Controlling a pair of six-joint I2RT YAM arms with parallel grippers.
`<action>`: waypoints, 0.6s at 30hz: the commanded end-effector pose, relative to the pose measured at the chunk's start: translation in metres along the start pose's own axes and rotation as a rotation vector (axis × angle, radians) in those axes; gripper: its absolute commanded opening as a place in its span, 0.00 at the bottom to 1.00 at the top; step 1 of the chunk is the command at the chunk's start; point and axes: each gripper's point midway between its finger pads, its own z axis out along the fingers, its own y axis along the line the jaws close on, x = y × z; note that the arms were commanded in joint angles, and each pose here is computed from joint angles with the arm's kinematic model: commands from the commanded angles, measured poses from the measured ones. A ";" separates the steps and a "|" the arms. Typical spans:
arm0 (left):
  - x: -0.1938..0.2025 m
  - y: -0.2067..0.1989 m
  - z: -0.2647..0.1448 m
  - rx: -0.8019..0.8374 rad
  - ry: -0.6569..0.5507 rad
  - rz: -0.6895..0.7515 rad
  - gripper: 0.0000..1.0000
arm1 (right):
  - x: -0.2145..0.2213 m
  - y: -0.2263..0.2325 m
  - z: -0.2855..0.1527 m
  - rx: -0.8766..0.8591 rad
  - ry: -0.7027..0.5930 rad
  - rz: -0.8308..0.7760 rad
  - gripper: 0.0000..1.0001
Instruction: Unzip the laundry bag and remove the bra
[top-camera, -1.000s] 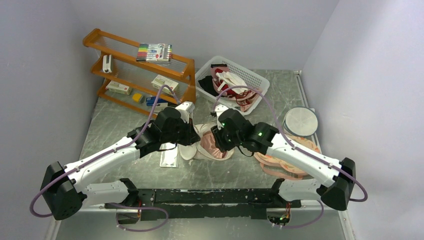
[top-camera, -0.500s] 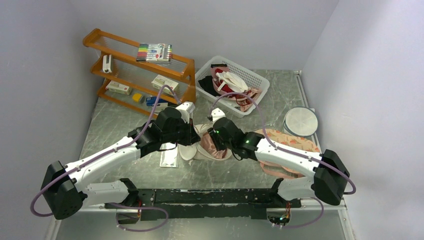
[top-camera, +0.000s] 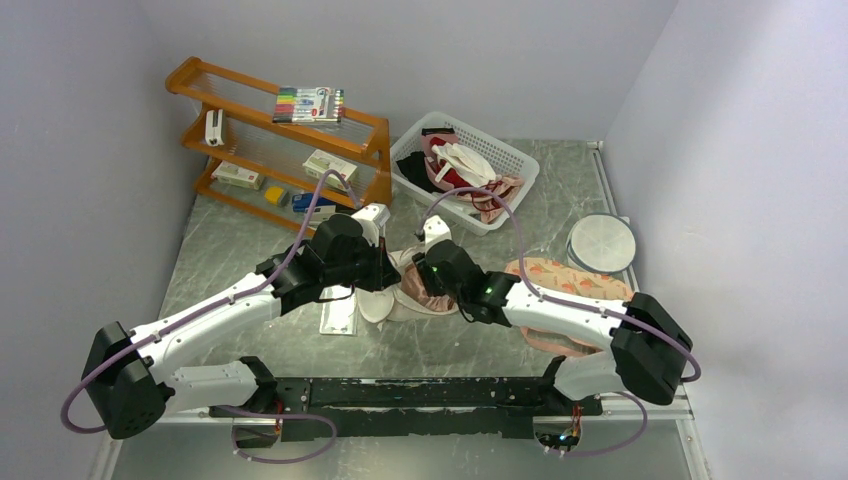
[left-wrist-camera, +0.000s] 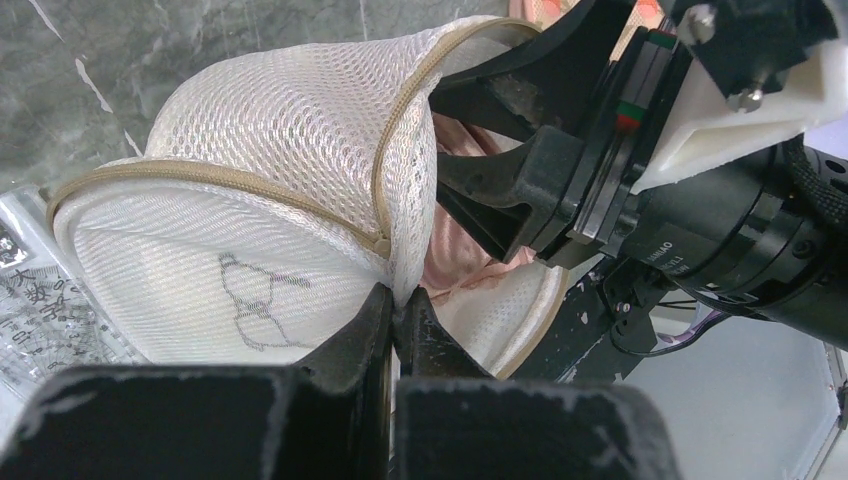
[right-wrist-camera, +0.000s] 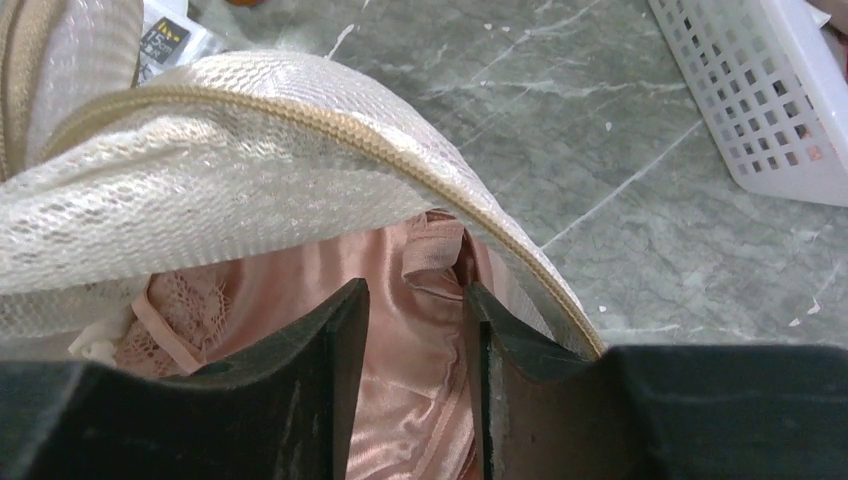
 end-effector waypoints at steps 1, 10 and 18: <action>-0.011 -0.008 -0.002 0.023 -0.030 0.002 0.07 | -0.019 -0.003 0.004 0.033 -0.074 0.007 0.41; -0.011 -0.009 -0.001 0.028 -0.024 0.010 0.07 | -0.007 -0.001 0.025 0.058 -0.043 -0.017 0.36; -0.011 -0.004 -0.006 0.005 -0.046 0.005 0.07 | -0.022 0.005 0.002 0.000 -0.040 0.021 0.16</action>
